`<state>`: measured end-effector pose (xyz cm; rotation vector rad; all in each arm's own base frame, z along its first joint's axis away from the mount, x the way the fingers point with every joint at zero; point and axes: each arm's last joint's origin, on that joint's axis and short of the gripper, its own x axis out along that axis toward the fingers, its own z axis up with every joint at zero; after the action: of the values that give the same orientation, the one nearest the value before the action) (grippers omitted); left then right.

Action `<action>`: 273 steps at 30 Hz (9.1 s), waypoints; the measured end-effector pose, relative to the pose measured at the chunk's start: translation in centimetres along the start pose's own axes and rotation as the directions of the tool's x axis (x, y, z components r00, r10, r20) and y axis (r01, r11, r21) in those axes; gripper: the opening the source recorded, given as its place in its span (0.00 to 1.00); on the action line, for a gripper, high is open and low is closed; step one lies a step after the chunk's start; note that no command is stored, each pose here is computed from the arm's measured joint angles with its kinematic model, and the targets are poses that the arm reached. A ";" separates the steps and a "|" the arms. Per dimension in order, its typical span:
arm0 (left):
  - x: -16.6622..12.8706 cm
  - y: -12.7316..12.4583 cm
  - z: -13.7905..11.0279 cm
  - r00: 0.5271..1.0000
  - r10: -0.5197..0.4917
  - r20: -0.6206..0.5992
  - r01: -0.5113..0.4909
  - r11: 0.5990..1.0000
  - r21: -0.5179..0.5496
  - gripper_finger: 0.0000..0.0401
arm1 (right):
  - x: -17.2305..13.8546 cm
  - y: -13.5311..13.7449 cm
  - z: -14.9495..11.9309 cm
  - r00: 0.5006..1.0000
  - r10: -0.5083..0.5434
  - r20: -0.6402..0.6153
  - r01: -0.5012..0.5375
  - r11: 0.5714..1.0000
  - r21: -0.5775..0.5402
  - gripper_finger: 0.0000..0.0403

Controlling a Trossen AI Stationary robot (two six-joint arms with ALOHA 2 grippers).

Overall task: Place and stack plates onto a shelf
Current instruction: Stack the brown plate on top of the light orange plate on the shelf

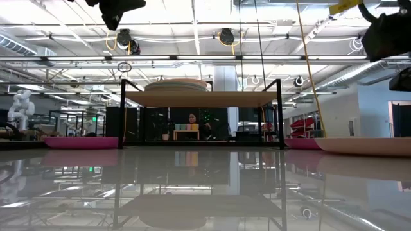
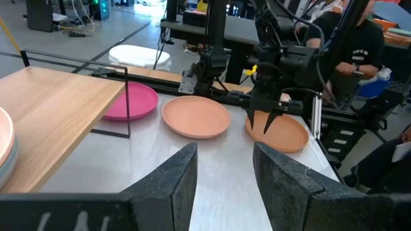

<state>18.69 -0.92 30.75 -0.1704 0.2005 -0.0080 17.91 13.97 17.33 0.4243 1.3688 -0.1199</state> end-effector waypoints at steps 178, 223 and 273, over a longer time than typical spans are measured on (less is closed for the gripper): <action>25.6 -13.6 -11.2 0.797 0.009 -0.604 0.522 0.491 0.697 0.00 | -12.1 -3.5 5.0 0.392 0.495 0.775 -0.054 0.854 -0.518 0.14; 8.2 16.1 7.1 0.785 0.202 -0.586 0.062 0.915 0.398 0.00 | -11.1 -4.2 4.3 0.045 0.570 0.820 0.272 0.783 -0.559 0.14; 6.8 17.7 6.9 0.744 0.261 -0.615 -0.140 0.961 0.238 0.34 | -10.8 -4.2 4.3 0.075 0.567 0.820 0.226 0.792 -0.568 0.14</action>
<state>26.61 17.53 33.11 0.0434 0.9111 0.1355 18.30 6.79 27.38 -0.1001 -0.1822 0.2311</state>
